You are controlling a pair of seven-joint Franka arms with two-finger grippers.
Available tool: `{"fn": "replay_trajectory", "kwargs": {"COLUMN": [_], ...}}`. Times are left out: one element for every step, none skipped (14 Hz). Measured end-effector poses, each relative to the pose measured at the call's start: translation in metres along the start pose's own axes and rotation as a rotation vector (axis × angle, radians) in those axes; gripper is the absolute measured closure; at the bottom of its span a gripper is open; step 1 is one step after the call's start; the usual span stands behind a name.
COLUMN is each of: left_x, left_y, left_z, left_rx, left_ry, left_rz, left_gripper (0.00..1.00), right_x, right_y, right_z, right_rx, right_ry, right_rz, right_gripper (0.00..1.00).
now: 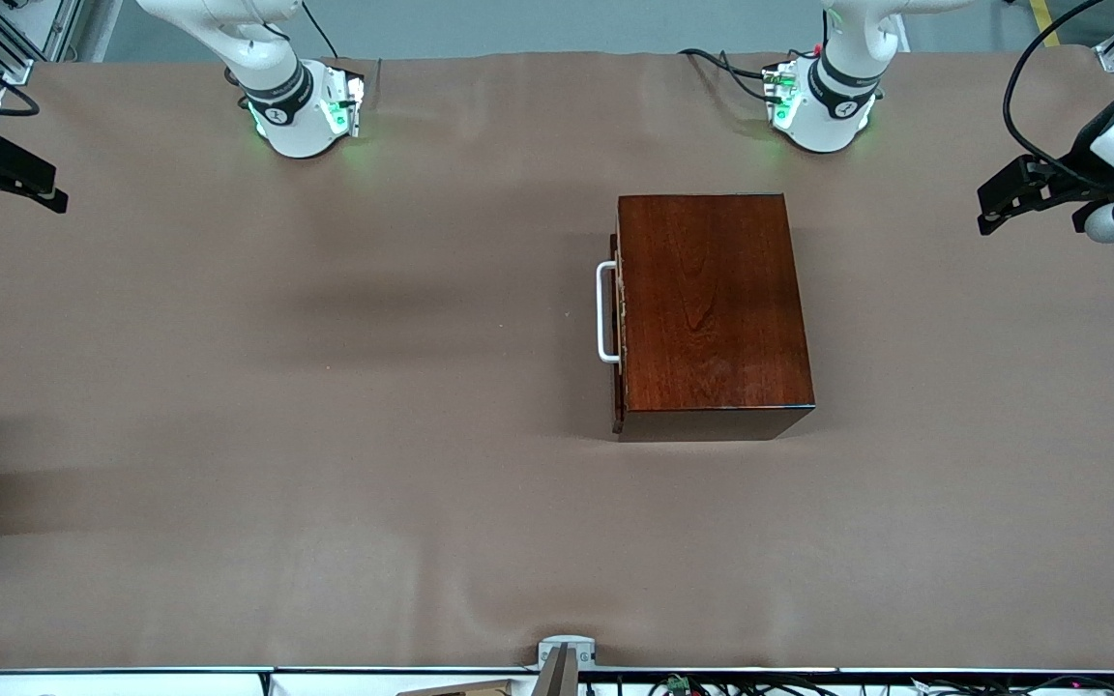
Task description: Open drawer, take yellow block, close drawer
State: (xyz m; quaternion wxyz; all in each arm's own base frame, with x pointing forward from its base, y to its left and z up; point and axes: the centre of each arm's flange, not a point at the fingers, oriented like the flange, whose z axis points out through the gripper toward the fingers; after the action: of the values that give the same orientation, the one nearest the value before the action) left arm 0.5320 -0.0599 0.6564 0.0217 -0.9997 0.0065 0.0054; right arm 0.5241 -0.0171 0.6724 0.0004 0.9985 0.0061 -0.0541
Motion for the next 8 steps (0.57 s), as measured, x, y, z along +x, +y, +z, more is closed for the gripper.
{"fn": "replay_trajectory", "kwargs": {"left_x": [0.0, 0.0, 0.0, 0.0, 0.0, 0.0, 0.0, 0.0], "left_y": [0.0, 0.0, 0.0, 0.0, 0.0, 0.0, -0.0001, -0.0001], "left_z": [0.0, 0.0, -0.0001, -0.0003, -0.0008, -0.0013, -0.0017, -0.0019], "left_rx": [0.0, 0.0, 0.0, 0.0, 0.0, 0.0, 0.0, 0.0], "left_ry": [0.0, 0.0, 0.0, 0.001, 0.002, 0.003, 0.004, 0.004], "left_rz": [0.0, 0.0, 0.0, 0.0, 0.0, 0.0, 0.0, 0.0], "left_gripper": [0.0, 0.0, 0.0, 0.0, 0.0, 0.0, 0.0, 0.0], "right_x": [0.0, 0.0, 0.0, 0.0, 0.0, 0.0, 0.0, 0.0], "right_y": [0.0, 0.0, 0.0, 0.0, 0.0, 0.0, 0.0, 0.0], "right_z": [0.0, 0.0, 0.0, 0.0, 0.0, 0.0, 0.0, 0.0], "right_rx": [0.0, 0.0, 0.0, 0.0, 0.0, 0.0, 0.0, 0.0], "right_ry": [0.0, 0.0, 0.0, 0.0, 0.0, 0.0, 0.0, 0.0], "right_rz": [0.0, 0.0, 0.0, 0.0, 0.0, 0.0, 0.0, 0.0], "right_gripper": [0.0, 0.0, 0.0, 0.0, 0.0, 0.0, 0.0, 0.0]}}
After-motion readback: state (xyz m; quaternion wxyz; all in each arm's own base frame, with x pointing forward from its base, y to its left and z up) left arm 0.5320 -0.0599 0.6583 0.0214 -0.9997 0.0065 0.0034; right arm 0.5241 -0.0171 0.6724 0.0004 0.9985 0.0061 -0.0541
